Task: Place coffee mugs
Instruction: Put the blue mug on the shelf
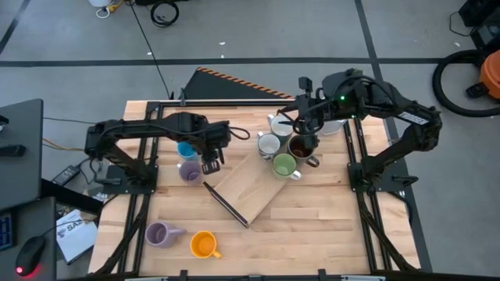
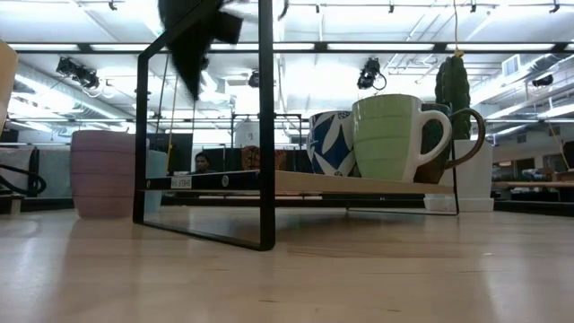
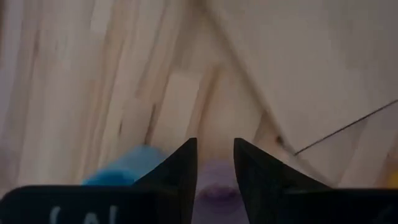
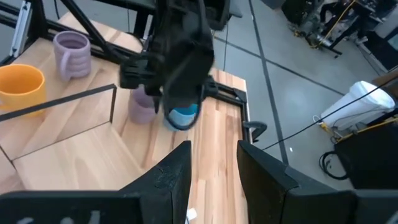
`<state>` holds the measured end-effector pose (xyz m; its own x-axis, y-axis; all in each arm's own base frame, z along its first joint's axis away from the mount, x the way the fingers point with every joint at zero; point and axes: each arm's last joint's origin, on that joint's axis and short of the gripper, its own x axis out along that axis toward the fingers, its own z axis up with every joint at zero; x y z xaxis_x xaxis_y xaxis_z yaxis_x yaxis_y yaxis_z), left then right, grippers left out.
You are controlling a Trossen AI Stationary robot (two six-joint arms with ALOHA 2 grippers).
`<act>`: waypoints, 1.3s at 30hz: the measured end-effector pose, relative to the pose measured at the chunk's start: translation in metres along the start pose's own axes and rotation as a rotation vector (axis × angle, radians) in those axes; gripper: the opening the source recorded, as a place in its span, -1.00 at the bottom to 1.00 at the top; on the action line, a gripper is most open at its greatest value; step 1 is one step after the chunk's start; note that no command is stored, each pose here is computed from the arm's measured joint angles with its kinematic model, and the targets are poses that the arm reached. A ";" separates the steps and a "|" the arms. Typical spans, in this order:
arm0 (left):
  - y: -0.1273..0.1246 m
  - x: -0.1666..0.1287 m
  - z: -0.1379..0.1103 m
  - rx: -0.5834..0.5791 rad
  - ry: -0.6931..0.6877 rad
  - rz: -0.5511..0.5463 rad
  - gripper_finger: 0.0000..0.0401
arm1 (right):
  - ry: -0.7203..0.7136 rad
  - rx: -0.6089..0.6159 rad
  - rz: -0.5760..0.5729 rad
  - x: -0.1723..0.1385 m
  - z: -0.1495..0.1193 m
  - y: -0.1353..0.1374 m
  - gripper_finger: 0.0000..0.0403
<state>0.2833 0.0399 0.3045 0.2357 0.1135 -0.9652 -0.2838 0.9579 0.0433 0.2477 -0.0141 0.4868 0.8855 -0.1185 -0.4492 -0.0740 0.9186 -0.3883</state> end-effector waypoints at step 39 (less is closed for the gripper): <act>0.057 0.097 -0.059 -0.457 0.094 0.120 -0.84 | -0.041 0.019 -0.017 -0.001 0.004 -0.002 -0.33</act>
<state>0.2354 0.0900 0.1981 0.0970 0.1719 -0.9803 -0.6883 0.7231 0.0587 0.2482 -0.0141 0.4912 0.9045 -0.1195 -0.4094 -0.0503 0.9234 -0.3806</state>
